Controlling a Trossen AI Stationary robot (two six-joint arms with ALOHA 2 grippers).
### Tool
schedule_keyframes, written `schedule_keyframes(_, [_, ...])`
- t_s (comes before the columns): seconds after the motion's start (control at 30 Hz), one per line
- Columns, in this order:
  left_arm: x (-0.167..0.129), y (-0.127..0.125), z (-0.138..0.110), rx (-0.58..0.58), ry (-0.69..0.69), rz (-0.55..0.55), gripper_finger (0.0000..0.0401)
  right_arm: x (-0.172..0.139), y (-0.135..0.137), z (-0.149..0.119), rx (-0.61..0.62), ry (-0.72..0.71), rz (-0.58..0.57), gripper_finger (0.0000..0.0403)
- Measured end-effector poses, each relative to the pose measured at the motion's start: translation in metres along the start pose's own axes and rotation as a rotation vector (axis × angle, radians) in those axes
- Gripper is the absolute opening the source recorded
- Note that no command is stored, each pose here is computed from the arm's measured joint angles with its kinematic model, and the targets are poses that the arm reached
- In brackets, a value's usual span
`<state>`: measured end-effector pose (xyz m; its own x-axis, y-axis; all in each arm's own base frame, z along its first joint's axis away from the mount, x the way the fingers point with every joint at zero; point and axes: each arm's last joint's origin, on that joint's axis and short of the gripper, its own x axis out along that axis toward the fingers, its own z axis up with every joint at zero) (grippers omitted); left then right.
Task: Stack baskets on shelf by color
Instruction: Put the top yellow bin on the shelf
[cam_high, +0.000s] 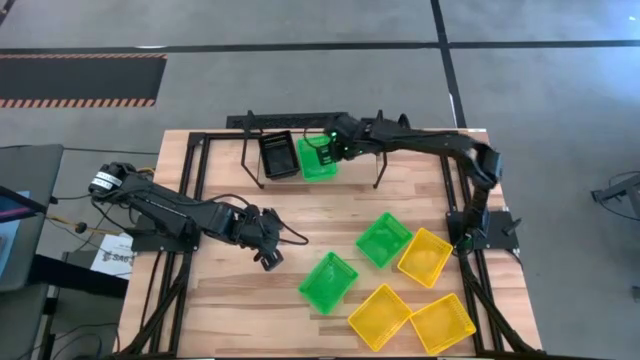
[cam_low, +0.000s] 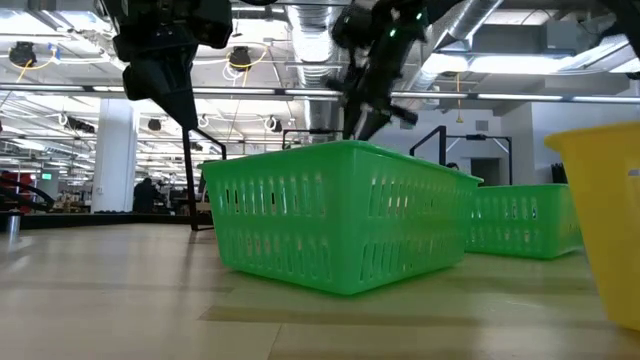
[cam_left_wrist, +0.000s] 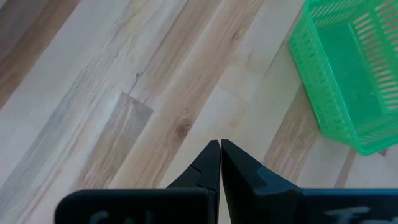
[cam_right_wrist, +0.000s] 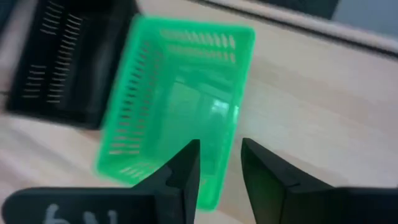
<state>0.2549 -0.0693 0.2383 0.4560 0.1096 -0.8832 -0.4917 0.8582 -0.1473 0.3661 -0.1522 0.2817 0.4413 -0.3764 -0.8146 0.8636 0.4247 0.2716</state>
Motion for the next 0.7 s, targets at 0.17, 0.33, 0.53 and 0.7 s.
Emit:
schedule_keyframes(0.17, [0.0, 0.0, 0.0, 0.002, -0.001, 0.001, 0.0, -0.056, -0.001, -0.012, -0.085, 0.089, 0.093, 0.0143])
schedule_keyframes(0.33, [0.0, 0.0, 0.0, 0.0, -0.006, -0.003, 0.0, -0.111, -0.002, -0.052, -0.17, 0.242, 0.056, 0.0139])
schedule_keyframes(0.53, [0.0, 0.0, 0.001, -0.005, -0.01, -0.001, 0.0, -0.161, 0.001, -0.111, -0.18, 0.351, -0.073, 0.0134])
schedule_keyframes(0.7, [0.0, 0.0, 0.001, -0.057, -0.021, 0.01, 0.0, -0.188, 0.007, -0.159, -0.153, 0.356, -0.17, 0.0137])
